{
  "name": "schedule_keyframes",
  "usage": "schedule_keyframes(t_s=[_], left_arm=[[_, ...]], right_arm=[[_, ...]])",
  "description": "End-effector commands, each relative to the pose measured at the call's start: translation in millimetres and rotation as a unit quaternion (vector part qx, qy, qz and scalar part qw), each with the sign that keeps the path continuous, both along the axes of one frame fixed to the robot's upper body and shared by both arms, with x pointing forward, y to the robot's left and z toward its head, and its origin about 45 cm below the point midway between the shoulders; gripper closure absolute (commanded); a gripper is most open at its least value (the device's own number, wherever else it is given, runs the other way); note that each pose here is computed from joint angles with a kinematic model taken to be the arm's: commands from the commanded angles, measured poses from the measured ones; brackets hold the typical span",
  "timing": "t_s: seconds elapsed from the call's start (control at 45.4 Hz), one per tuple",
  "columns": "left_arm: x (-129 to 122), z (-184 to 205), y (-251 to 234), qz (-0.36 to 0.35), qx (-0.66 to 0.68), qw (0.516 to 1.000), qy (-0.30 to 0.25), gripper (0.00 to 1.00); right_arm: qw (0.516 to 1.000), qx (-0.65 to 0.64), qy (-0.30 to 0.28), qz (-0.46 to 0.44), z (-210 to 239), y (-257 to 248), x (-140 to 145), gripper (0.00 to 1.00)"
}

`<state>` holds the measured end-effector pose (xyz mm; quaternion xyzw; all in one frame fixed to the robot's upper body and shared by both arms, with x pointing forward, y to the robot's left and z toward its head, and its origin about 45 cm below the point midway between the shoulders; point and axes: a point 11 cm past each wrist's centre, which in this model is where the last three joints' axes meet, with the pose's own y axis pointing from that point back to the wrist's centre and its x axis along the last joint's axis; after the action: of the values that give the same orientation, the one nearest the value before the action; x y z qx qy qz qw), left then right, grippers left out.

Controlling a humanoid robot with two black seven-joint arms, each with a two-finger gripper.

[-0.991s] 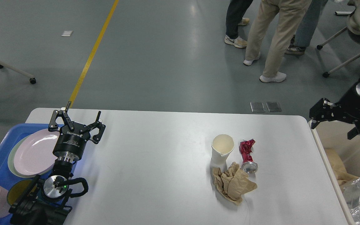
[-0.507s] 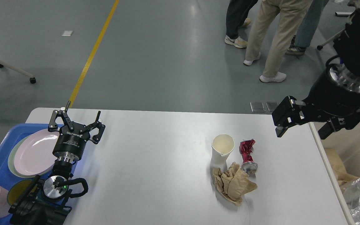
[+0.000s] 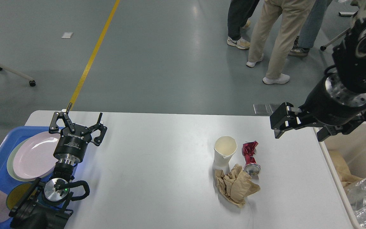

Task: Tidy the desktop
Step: 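Move the right gripper over the crumpled brown paper, then grasp the crumpled brown paper with the right gripper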

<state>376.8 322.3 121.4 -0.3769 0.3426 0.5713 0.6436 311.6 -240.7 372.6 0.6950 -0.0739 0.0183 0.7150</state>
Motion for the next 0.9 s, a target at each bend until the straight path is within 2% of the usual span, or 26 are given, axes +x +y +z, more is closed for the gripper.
schedule_keyframes(t_s=[0.0,0.396,0.617,0.881], left_arm=[[0.0,0.0,0.0,0.000,0.000,1.000,0.000,0.03],[0.0,0.0,0.0,0.000,0.000,1.000,0.000,0.03],[0.0,-0.1,-0.2,-0.001,0.000,1.000,0.000,0.03],[0.0,0.0,0.0,0.000,0.000,1.000,0.000,0.03]], right_arm=[[1.000,0.013,0.004,-0.013,-55.7,5.8,8.6,0.00],[0.997,0.040,0.029,-0.063,-220.6,20.0,6.2,0.00],[0.996,0.042,0.018,-0.071,-264.1,29.5,11.1,0.00],[0.994,0.069,0.004,-0.083,-274.9,46.8,20.7,0.00]])
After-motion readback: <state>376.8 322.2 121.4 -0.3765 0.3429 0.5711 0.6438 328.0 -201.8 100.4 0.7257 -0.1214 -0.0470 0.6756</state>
